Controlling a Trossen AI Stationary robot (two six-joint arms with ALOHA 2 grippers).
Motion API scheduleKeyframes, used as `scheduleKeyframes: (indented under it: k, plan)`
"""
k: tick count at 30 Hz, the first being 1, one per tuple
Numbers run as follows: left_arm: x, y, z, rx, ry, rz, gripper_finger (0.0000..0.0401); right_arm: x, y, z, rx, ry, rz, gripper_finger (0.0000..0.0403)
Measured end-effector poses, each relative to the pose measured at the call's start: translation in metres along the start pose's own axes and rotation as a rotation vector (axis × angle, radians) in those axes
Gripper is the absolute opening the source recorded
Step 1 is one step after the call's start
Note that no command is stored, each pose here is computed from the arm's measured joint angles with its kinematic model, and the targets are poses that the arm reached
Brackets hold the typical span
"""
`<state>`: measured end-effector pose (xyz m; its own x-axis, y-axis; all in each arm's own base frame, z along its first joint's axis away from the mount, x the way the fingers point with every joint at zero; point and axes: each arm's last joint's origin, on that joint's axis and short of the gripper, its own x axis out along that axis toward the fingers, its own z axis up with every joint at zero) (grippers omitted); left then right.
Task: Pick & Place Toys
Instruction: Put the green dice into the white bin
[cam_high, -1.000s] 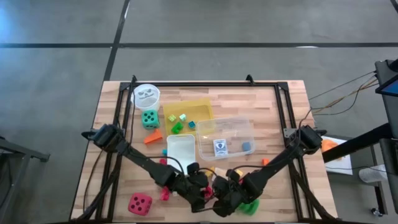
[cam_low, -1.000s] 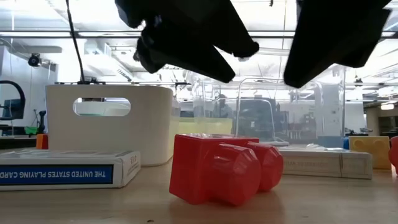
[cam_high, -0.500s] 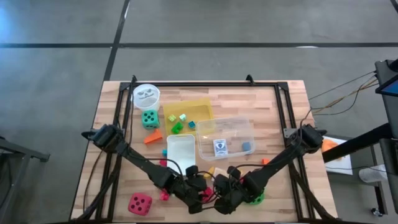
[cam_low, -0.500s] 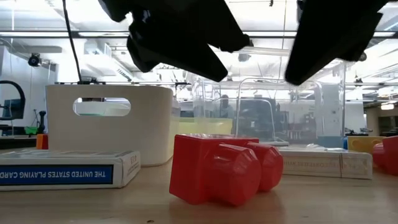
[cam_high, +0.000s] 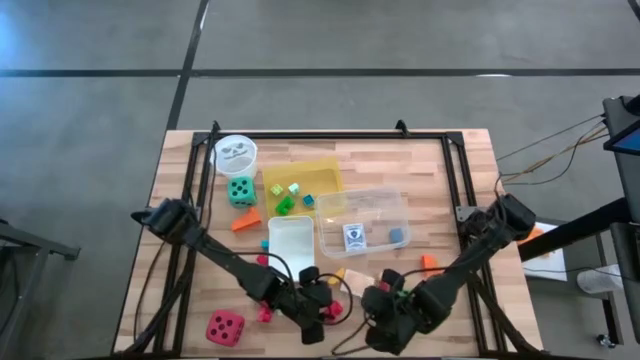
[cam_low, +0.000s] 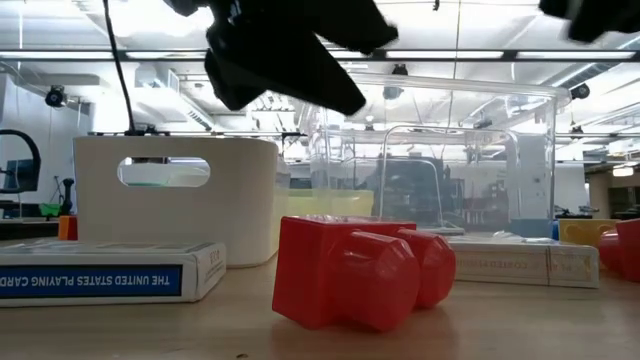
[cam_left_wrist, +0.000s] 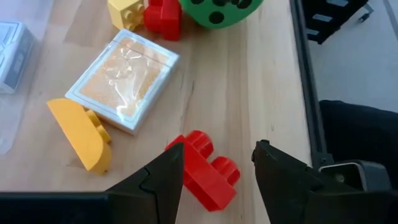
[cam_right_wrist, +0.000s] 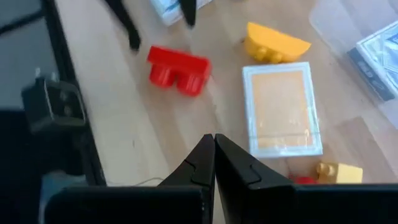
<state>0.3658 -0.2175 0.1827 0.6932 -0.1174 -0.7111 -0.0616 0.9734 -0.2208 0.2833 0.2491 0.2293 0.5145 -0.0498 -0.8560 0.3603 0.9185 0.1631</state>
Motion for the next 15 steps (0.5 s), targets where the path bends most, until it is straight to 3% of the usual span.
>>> scheduleKeyframes:
  k: [7,11,15]
  plan:
    - [-0.006,0.0,0.001,0.006,0.012,0.007,0.0187,0.003,0.006,-0.01,-0.095,0.018,0.017,0.0024]
    - [-0.007,0.0,0.0,0.02,0.021,0.01,0.0187,0.007,0.009,-0.009,-0.099,0.002,0.034,0.0081]
    - [-0.008,0.001,-0.002,0.031,0.045,0.026,0.0187,0.01,0.015,-0.007,-0.182,-0.032,0.077,0.0157]
